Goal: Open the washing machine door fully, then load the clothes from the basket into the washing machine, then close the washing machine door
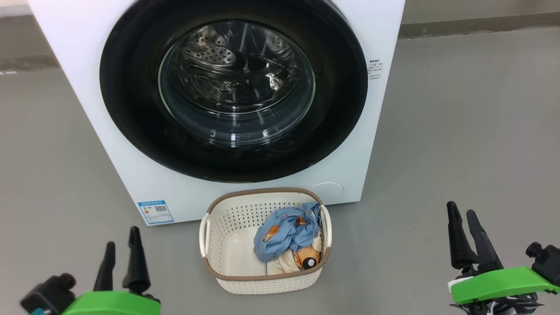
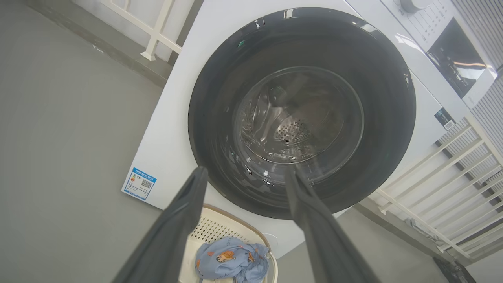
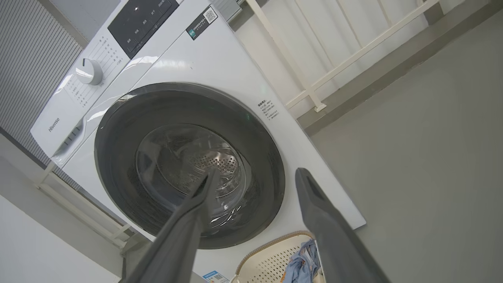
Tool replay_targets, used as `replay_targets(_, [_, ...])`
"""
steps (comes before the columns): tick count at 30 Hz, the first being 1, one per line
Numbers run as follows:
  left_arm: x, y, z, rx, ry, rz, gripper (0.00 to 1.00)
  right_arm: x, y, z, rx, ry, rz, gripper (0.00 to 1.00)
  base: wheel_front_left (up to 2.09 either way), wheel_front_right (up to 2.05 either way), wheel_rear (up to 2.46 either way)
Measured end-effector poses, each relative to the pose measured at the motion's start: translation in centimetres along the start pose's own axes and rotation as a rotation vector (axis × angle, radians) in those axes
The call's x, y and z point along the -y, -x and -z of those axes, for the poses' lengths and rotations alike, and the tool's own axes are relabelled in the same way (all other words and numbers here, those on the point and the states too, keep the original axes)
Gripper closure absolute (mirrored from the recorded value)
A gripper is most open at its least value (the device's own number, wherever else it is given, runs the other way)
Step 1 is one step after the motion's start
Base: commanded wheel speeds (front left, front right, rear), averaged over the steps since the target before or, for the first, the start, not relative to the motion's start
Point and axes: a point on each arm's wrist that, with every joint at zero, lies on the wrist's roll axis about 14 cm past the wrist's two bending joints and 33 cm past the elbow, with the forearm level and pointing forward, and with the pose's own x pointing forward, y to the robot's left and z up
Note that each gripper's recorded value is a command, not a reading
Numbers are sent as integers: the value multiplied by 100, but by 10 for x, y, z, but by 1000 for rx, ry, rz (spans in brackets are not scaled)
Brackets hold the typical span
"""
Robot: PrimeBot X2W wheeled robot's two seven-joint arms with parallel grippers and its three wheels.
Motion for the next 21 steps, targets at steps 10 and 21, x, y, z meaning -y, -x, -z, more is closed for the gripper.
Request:
replay_targets(10, [10,5,7,4,-218,19,0,-14,1,3,-4,181,-57,0,0,0,0])
replay_targets(21, [21,10,17,8,-412,69,0,-12,3,6,-2,307,-68,0,0,0,0])
